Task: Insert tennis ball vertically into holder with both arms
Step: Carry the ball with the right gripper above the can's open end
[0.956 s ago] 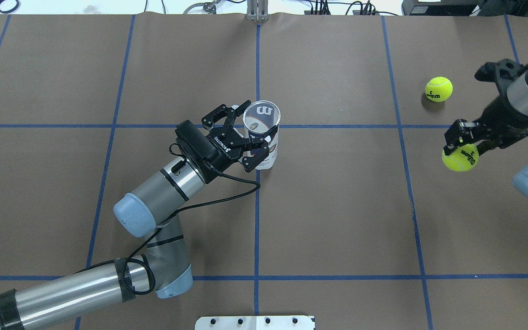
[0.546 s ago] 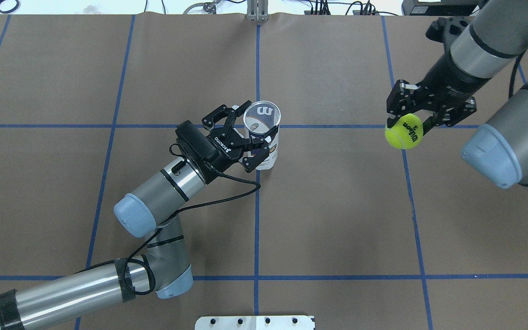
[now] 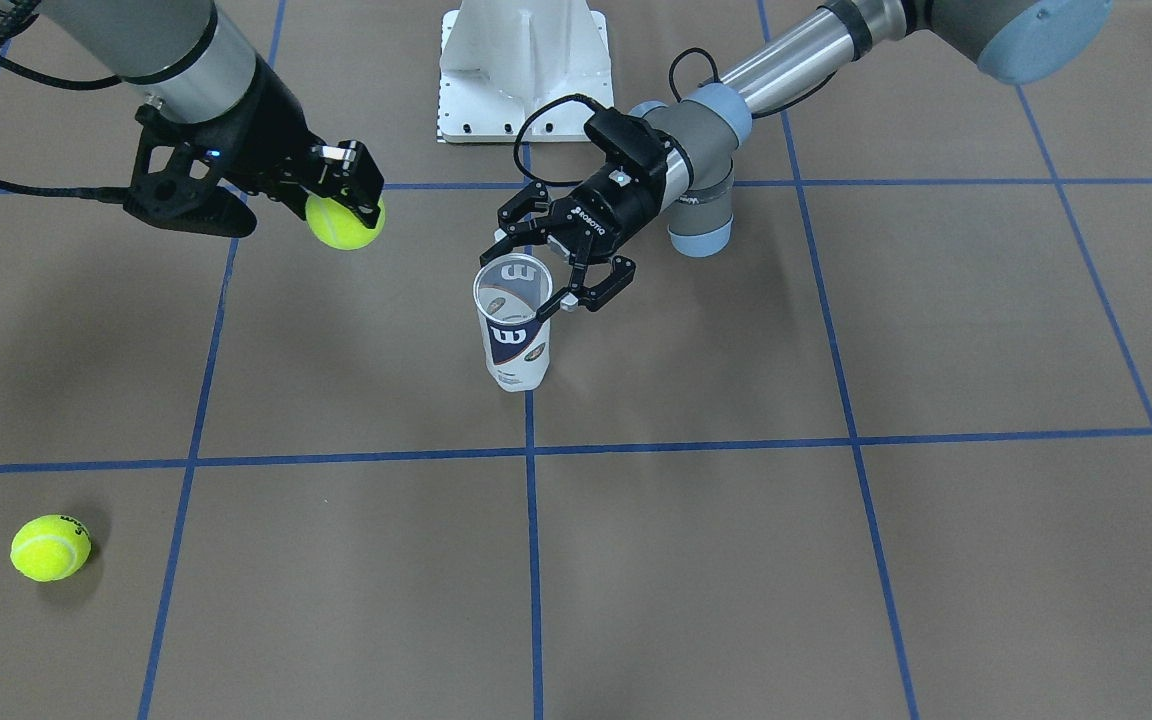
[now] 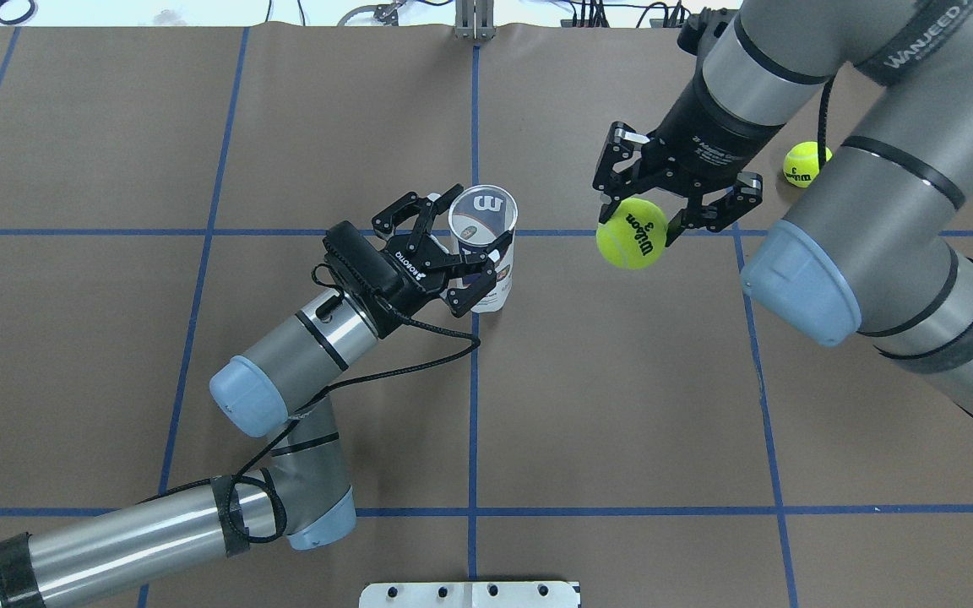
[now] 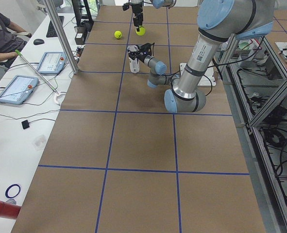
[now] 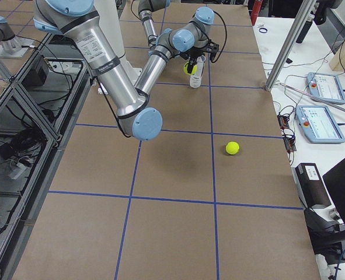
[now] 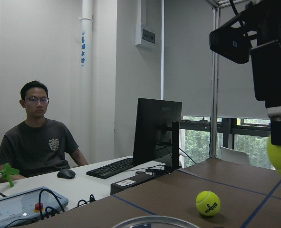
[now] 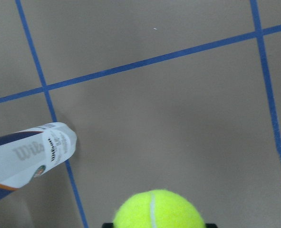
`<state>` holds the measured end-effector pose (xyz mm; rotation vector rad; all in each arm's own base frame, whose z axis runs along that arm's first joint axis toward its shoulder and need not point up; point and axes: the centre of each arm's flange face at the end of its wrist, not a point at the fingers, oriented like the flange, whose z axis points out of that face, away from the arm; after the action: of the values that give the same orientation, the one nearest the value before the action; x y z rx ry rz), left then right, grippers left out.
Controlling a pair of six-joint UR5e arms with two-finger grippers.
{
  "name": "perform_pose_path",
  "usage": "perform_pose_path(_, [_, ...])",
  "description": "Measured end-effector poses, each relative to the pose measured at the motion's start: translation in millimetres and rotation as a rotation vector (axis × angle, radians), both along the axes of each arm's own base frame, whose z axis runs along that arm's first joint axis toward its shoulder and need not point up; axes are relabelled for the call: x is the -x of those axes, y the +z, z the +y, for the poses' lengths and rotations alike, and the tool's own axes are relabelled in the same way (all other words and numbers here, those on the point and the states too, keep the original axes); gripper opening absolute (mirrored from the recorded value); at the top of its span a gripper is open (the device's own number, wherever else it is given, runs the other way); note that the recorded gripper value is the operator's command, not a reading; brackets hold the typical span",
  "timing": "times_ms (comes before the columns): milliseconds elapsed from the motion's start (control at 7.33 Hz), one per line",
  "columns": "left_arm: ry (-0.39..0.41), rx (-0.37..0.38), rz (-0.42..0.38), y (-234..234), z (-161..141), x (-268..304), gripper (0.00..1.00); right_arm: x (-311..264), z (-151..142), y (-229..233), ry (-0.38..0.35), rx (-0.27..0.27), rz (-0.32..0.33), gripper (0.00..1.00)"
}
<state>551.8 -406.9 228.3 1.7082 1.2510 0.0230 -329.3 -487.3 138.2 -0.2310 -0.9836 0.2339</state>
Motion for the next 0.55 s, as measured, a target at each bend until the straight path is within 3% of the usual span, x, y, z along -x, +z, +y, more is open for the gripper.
perform_pose_path(546, [0.001,0.0,0.0,0,0,0,0.91,38,-30,-48,0.071,0.022,-0.052,0.0])
